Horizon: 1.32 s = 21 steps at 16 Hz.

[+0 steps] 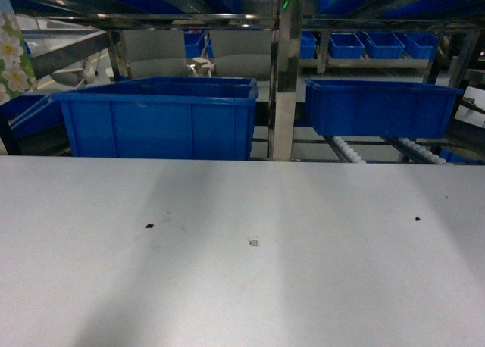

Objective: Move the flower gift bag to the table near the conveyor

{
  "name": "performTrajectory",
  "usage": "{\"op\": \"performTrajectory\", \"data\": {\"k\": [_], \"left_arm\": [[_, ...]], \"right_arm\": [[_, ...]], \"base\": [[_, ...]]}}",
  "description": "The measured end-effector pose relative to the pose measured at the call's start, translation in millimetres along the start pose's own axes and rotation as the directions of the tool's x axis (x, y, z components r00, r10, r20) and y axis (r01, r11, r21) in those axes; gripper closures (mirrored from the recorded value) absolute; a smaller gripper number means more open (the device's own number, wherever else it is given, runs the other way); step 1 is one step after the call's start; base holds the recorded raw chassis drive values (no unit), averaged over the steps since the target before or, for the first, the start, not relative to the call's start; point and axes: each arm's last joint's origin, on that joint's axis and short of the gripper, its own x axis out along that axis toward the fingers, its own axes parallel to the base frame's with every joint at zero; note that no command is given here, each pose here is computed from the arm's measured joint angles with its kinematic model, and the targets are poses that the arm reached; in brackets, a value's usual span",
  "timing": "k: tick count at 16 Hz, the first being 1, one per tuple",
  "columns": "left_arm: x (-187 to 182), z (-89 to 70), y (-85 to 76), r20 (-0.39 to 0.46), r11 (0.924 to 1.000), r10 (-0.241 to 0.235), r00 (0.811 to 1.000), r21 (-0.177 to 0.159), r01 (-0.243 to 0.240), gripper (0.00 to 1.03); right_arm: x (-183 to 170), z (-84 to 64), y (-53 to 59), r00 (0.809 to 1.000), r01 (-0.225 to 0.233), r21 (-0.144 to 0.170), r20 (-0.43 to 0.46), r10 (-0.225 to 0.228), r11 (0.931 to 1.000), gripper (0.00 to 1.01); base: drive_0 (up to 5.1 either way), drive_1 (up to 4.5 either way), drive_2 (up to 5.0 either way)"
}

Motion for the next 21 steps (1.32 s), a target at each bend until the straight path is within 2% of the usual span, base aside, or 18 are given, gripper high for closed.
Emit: {"op": "performTrajectory", "data": {"k": [2,8,12,14,16,18,19,21], "left_arm": [[0,-0.1,-0.7,0.000,0.9999,-0.013,1.000,0.000,0.013,1.01],[0,0.0,-0.7,0.000,0.9999,-0.011,1.000,0.000,0.011,1.01],[1,-1.1,-1.1,-0.006,0.9999,-0.012,1.000,0.001,0.012,1.01],[1,-0.8,-1.0,-0.005,0.9999,-0.012,1.000,0.001,0.012,1.01],[1,-0.7,-1.0,-0.004,0.9999,-0.012,1.000,0.001,0.012,1.01],[1,-0.8,-1.0,-0.005,0.9999,-0.012,1.000,0.001,0.012,1.01],[1,-0.7,-1.0,-0.004,0.9999,-0.012,1.000,0.001,0.012,1.01],[1,-0.7,-1.0,-0.004,0.9999,-0.012,1.000,0.001,0.012,1.01]], "right_arm": [[0,0.4,-0.1,1.000,0.004,0.000,0.004,-0.004,1.0000,0.98],[-1,0.9,-0.2,1.000,0.004,0.000,0.008,-0.004,1.0000,0.98],[0,0.0,-0.1,1.000,0.004,0.000,0.001,-0.004,1.0000,0.98],[2,-1.6,-3.6,1.000,-0.001,0.000,-0.013,0.001,1.0000,0.98],[18,-12.5,-9.9,0.996,-0.007,0.001,-0.086,0.007,1.0000,0.98],[35,-22.9,-11.7,0.992,-0.041,-0.022,-0.120,0.038,0.9989,0.98],[45,-28.1,-14.7,0.992,-0.042,-0.034,-0.125,0.037,0.9986,0.98],[70,-50.8,-23.5,0.981,-0.031,-0.064,-0.194,0.018,0.9974,0.98]], "base": [[0.0,0.00,0.0],[-0.1,3.89,-4.0],[0.0,0.00,0.0],[0.0,0.00,0.0],[0.0,0.00,0.0],[0.0,0.00,0.0],[0.0,0.00,0.0],[0.0,0.00,0.0]]}}
